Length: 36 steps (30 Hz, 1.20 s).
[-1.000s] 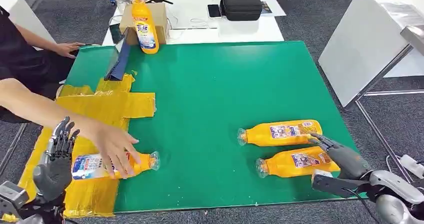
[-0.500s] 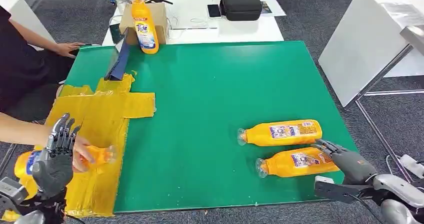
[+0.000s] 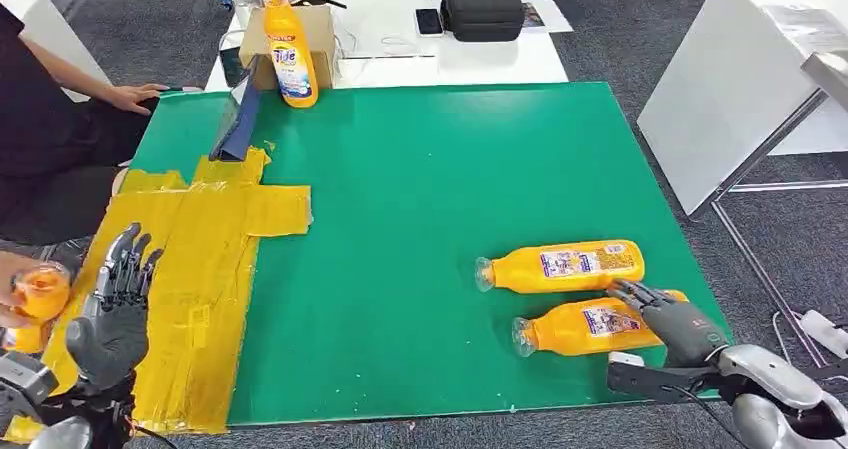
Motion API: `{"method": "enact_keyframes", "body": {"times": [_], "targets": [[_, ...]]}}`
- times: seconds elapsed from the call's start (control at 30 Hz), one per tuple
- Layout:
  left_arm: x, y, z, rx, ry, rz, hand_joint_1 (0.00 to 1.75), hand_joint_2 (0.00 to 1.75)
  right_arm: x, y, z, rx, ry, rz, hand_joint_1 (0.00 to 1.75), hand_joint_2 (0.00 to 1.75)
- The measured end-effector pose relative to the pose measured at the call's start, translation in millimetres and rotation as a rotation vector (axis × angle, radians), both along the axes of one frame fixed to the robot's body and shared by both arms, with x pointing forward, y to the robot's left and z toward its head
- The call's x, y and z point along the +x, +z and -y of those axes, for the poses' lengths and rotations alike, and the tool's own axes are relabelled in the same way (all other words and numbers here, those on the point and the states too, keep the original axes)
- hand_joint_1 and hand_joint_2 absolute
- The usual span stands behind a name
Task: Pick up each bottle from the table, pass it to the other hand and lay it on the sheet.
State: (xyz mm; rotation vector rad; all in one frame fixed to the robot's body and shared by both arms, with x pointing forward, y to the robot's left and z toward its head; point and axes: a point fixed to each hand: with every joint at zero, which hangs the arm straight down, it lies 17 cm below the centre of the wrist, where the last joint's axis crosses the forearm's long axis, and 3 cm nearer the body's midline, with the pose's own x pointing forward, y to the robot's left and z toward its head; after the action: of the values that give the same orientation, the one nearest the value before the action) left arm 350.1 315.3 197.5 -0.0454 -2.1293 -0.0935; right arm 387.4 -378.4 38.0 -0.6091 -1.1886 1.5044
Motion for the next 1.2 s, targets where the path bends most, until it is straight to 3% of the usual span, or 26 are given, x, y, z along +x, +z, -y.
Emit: {"method": "enact_keyframes", "body": {"times": [0.13, 0.17, 0.2, 0.27, 0.3, 0.53, 0.8, 1.03, 1.07, 1.2], "targets": [[2.3, -0.3, 1.4, -0.013, -0.010, -0.004, 0.00, 0.00, -0.6, -13.8, 6.8, -0.068, -0.011, -0.003, 0.00, 1.75], [2.5, 0.0, 2.3, -0.016, -0.015, -0.004, 0.00, 0.00, -1.0, -17.7, 9.8, -0.091, -0.015, -0.006, 0.09, 1.75], [2.9, 0.5, 2.9, -0.018, -0.018, -0.004, 0.00, 0.00, -3.0, -23.5, 12.4, -0.107, -0.017, -0.022, 1.50, 1.75], [6.4, 1.2, 4.9, -0.020, -0.028, -0.004, 0.00, 0.00, -9.8, -36.8, 19.2, -0.127, -0.022, -0.079, 1.50, 1.75], [9.2, 1.4, 6.8, -0.023, -0.033, -0.004, 0.00, 0.00, -13.7, -43.2, 25.2, -0.140, -0.025, -0.110, 1.75, 1.75], [26.1, 3.3, 16.1, -0.039, -0.064, -0.001, 0.00, 0.00, -30.5, -65.9, 49.7, -0.185, -0.033, -0.208, 1.75, 1.75], [34.5, 0.4, 20.8, -0.063, -0.088, -0.010, 0.00, 0.00, -25.9, -70.8, 51.8, -0.167, -0.044, -0.227, 1.75, 1.75], [33.7, -3.3, 22.2, -0.089, -0.105, -0.030, 0.00, 0.00, 14.5, -62.9, -28.2, 0.099, -0.041, -0.085, 1.75, 1.75], [32.5, -4.0, 22.7, -0.096, -0.112, -0.032, 0.00, 1.75, 20.6, -51.8, -50.2, 0.212, -0.026, -0.062, 1.75, 1.75], [29.2, -1.5, 35.5, -0.129, -0.154, -0.041, 0.00, 1.75, 40.1, 11.7, -168.4, 0.731, 0.021, -0.007, 1.75, 1.75]]}}
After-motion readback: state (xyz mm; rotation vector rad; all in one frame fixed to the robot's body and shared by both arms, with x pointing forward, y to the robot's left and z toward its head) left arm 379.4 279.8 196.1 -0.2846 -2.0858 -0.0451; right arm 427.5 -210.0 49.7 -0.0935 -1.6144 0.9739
